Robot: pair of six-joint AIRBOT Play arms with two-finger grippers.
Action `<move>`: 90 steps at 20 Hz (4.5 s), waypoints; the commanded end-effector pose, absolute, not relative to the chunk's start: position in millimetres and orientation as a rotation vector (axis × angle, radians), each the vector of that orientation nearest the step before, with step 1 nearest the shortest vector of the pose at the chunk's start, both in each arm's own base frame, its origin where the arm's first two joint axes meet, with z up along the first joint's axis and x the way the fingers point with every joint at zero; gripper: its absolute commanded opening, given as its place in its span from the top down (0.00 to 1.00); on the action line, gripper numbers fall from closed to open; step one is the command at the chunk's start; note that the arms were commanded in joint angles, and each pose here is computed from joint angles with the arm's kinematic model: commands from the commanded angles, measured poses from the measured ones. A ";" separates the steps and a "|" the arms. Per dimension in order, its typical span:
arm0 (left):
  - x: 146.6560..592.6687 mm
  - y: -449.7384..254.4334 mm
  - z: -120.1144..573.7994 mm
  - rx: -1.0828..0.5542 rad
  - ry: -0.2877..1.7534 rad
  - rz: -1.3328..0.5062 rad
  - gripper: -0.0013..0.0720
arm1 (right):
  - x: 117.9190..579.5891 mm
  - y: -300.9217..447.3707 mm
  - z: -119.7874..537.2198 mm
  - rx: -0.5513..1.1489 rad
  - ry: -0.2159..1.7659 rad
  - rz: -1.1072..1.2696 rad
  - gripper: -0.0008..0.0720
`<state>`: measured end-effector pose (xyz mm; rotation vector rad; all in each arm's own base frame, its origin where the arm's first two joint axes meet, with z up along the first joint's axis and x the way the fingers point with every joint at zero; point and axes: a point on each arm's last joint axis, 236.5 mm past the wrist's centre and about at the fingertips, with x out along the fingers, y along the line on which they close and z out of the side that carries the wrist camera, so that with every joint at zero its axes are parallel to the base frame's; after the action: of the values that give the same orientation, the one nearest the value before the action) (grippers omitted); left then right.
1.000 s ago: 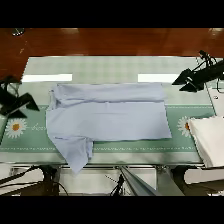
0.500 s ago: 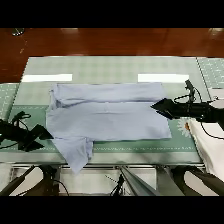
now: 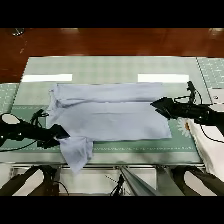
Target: Fold the shirts.
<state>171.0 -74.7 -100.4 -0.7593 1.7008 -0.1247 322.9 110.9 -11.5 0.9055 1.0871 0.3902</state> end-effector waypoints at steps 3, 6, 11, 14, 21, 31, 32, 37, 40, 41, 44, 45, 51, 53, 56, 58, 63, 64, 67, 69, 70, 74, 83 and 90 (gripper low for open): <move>162.1 -86.9 -100.0 -0.683 1.731 -0.207 0.96 | 308.3 37.3 -2.3 0.904 1.142 0.288 0.13; 166.2 -91.0 -97.6 -0.679 1.706 -0.248 0.95 | 245.8 15.3 -35.1 0.885 1.376 0.161 0.13; 175.7 -102.2 -90.6 -0.728 1.662 -0.296 0.95 | 182.1 8.6 -73.6 0.837 1.631 0.019 0.13; 176.6 -103.4 -89.7 -0.730 1.657 -0.304 0.95 | 177.3 23.4 -87.0 0.784 1.668 0.051 0.13; 175.3 -104.5 -89.1 -0.730 1.662 -0.309 0.95 | 221.1 50.0 -108.9 0.781 1.606 0.087 0.13; 247.6 -75.5 -44.4 -0.654 1.445 -0.324 0.95 | 291.6 34.8 -49.0 0.639 1.461 0.229 0.96; 260.1 -72.1 -36.0 -0.642 1.419 -0.327 0.95 | 303.5 32.1 -40.7 0.631 1.424 0.230 0.96; 321.6 -58.3 -24.3 -0.674 1.398 -0.287 0.95 | 367.0 25.7 -30.9 0.700 1.320 0.237 0.96; 365.5 -55.0 -25.2 -0.685 1.401 -0.278 0.95 | 402.8 28.7 -32.8 0.771 1.288 0.280 0.96; 380.4 -53.6 -25.0 -0.689 1.396 -0.273 0.95 | 414.8 28.8 -33.1 0.788 1.277 0.294 0.96; 420.9 -45.2 -27.1 -0.721 1.383 -0.243 0.95 | 441.0 31.6 -36.7 0.781 1.273 0.323 0.96; 430.9 -43.0 -29.7 -0.732 1.385 -0.236 0.95 | 449.4 34.0 -39.4 0.760 1.276 0.332 0.96; 457.6 -42.1 -50.2 -0.739 1.406 -0.237 0.95 | 488.7 38.7 -59.0 0.789 1.289 0.326 0.96; 464.1 -40.0 -57.0 -0.737 1.388 -0.226 0.95 | 491.9 40.8 -68.6 0.793 1.295 0.319 0.95; 476.5 -39.0 -48.0 -0.716 1.343 -0.229 0.24 | 495.9 38.6 -72.5 0.811 1.286 0.307 0.27; 476.9 -24.8 -30.2 -0.659 1.349 -0.239 0.02 | 493.6 23.3 -58.6 0.801 1.293 0.327 0.12; 425.1 112.3 4.4 -0.497 1.406 0.227 0.02 | 444.8 -66.0 -41.0 0.732 1.409 0.236 0.12; 419.8 123.8 10.5 -0.484 1.362 0.263 0.02 | 432.9 -77.4 -48.6 0.732 1.452 0.192 0.12; 420.0 96.2 27.3 -0.548 1.106 0.249 0.02 | 429.5 -62.8 -67.9 0.783 1.453 0.207 0.12; 410.4 37.1 32.1 -0.579 0.968 0.137 0.02 | 440.2 -38.6 -73.9 0.814 1.415 0.259 0.12; 399.3 5.2 30.3 -0.589 0.944 0.074 0.02 | 443.8 -26.4 -75.7 0.812 1.415 0.289 0.13; 364.1 -91.3 21.5 -0.543 1.018 -0.147 0.02 | 446.7 19.4 -91.6 0.765 1.470 0.356 0.12; 365.3 -167.7 4.1 -0.501 1.111 -0.353 0.95 | 439.1 65.7 -87.0 0.665 1.521 0.433 0.96; 377.5 -259.1 -7.7 -0.300 1.222 -0.500 0.95 | 417.5 27.6 14.4 0.441 1.355 0.379 0.96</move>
<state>371.9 -223.7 5.0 -0.3666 1.1711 -0.4788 431.6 38.9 -21.3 0.5364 1.4117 0.4117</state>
